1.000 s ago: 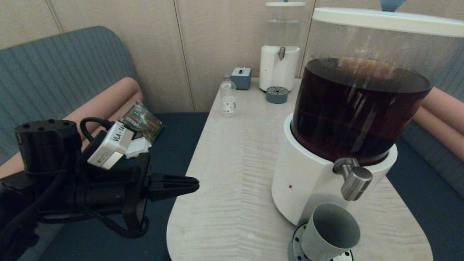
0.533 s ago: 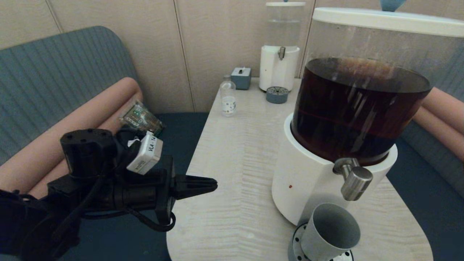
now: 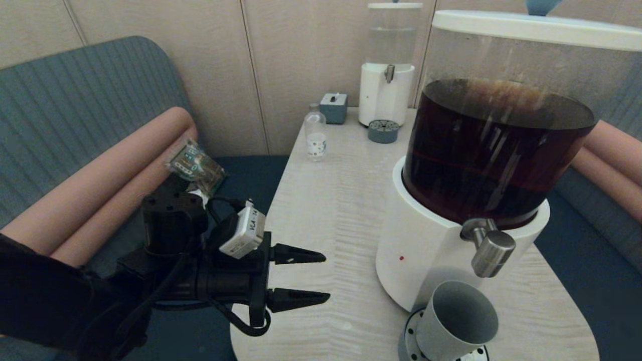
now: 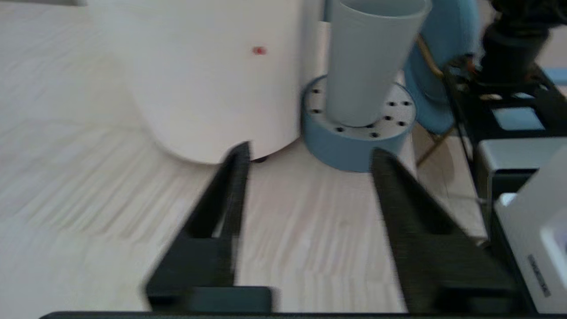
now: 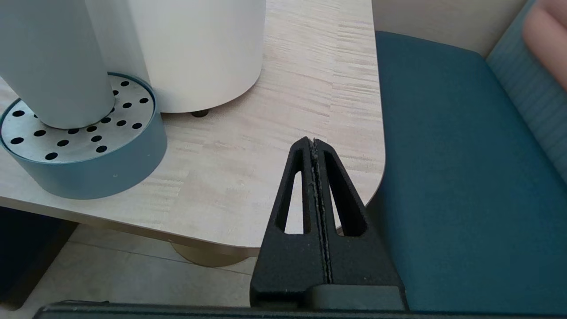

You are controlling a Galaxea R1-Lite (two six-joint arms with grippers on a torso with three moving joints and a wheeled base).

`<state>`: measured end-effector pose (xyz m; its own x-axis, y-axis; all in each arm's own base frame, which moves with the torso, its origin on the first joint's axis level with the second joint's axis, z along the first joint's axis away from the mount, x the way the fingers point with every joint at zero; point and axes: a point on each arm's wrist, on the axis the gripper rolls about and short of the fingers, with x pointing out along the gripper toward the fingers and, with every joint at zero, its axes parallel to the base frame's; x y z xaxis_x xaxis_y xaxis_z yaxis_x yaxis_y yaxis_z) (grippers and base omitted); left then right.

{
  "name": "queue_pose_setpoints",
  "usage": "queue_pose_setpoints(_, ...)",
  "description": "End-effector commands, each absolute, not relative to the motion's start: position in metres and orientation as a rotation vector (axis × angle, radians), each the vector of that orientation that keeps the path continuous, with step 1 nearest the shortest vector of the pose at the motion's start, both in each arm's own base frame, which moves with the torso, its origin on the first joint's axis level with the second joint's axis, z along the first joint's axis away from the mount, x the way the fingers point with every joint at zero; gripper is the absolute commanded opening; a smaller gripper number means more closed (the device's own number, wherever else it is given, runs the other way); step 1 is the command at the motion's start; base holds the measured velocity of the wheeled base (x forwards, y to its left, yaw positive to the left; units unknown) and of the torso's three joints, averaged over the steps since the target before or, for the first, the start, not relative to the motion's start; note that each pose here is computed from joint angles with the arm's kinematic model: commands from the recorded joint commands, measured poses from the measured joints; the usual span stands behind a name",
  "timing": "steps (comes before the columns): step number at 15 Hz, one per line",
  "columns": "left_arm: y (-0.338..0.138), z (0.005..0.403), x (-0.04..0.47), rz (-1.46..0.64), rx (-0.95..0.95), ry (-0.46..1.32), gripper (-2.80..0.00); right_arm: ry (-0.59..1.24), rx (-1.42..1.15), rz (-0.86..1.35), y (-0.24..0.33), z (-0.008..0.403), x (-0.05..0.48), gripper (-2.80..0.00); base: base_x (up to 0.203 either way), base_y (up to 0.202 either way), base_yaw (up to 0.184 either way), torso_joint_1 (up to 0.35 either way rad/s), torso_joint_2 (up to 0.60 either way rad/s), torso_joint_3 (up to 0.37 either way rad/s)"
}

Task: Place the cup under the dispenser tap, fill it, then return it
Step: Place the cup next to the water dispenser

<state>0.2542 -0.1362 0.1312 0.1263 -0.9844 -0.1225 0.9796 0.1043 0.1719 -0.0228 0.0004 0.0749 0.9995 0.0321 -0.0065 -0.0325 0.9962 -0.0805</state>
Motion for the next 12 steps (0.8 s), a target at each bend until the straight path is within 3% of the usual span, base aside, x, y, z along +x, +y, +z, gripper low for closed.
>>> queue_pose_setpoints(1,-0.146,0.126,0.252,-1.490,0.233,-0.023,0.00,0.006,-0.081,0.033,0.000,0.072,-0.023,-2.80,0.000,0.000,0.000,0.000,0.00,0.000)
queue_pose_setpoints(12,-0.206,0.119,0.238,-1.608,0.232,-0.007,0.00,0.006,-0.081,0.034,0.000,0.072,-0.023,-2.80,0.000,0.000,0.000,0.000,0.00,0.000)
